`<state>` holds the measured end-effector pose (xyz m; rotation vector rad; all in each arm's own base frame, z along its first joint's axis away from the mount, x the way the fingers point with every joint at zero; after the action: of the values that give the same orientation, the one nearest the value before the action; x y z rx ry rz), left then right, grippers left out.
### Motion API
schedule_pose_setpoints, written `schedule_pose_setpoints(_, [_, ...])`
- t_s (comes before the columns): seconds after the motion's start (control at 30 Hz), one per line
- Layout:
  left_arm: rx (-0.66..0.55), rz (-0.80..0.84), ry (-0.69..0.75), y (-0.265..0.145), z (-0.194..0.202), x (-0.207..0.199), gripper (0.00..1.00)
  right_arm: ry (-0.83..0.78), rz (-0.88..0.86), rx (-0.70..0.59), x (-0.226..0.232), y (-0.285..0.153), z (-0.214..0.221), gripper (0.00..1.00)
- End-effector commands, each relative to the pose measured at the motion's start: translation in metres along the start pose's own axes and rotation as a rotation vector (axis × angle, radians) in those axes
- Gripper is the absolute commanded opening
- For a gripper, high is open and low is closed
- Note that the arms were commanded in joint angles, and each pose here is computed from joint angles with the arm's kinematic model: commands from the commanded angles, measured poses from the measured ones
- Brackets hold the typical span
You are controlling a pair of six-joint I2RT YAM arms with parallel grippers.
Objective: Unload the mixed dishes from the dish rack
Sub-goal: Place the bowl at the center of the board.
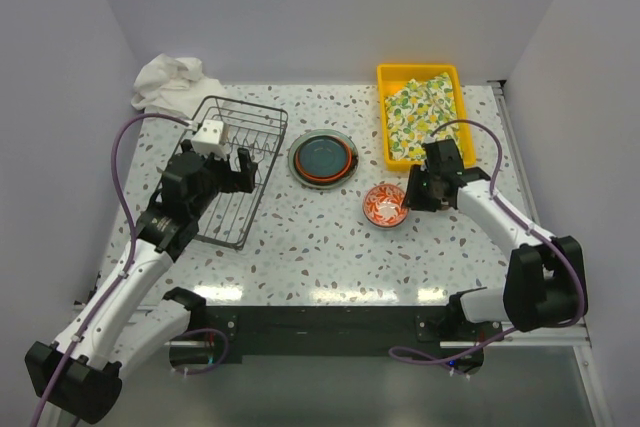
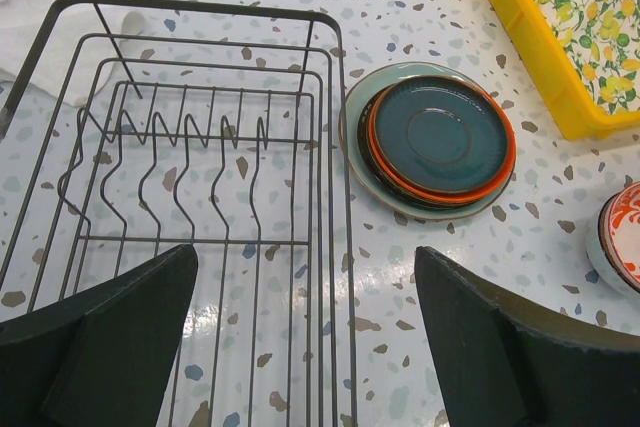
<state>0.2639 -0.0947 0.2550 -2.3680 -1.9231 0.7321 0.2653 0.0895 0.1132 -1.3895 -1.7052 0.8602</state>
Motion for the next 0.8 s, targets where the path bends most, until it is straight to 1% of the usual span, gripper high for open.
schedule_pose_setpoints(0.0, [-0.060, 0.024, 0.002, -0.005, -0.021, -0.007, 0.95, -0.028, 0.019, -0.068, 0.000, -0.026, -0.017, 0.34])
schedule_pose_setpoints(0.07, [-0.059, 0.023, 0.006, -0.004, -0.022, -0.007, 0.95, -0.034, 0.020, -0.068, 0.000, -0.028, -0.016, 0.33])
schedule_pose_setpoints(0.2, [-0.055, 0.024, 0.009, -0.003, -0.022, -0.008, 0.95, -0.028, 0.003, -0.059, 0.002, -0.025, -0.014, 0.24])
schedule_pose_setpoints(0.37, [-0.057, 0.028, 0.010, -0.003, -0.024, -0.009, 0.94, -0.017, -0.014, -0.058, 0.004, -0.015, -0.012, 0.18])
schedule_pose_setpoints(0.4, [-0.057, 0.028, 0.012, -0.003, -0.024, -0.009, 0.94, -0.013, -0.014, -0.052, 0.003, -0.012, -0.010, 0.14])
schedule_pose_setpoints(0.5, [-0.055, 0.021, 0.015, -0.004, -0.024, -0.008, 0.94, -0.011, -0.020, -0.042, 0.004, -0.007, -0.007, 0.10])
schedule_pose_setpoints(0.63, [-0.061, 0.014, 0.015, -0.007, -0.025, -0.006, 0.95, -0.007, -0.017, -0.041, 0.003, -0.001, -0.005, 0.06])
schedule_pose_setpoints(0.77, [-0.062, 0.011, 0.016, -0.009, -0.025, -0.006, 0.95, -0.008, -0.022, -0.046, 0.004, -0.005, -0.007, 0.07])
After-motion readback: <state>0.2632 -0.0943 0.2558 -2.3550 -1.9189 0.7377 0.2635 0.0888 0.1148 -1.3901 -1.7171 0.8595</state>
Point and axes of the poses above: each gripper's point midway between its finger pads, its own y axis out along the fingers, its own x axis along the line the jaws close on, z = x × y, the point moved 4 cm from there along -y, back along the fingers, and after that the axes turned 15 degrees about -y, right-handed, at the moved point
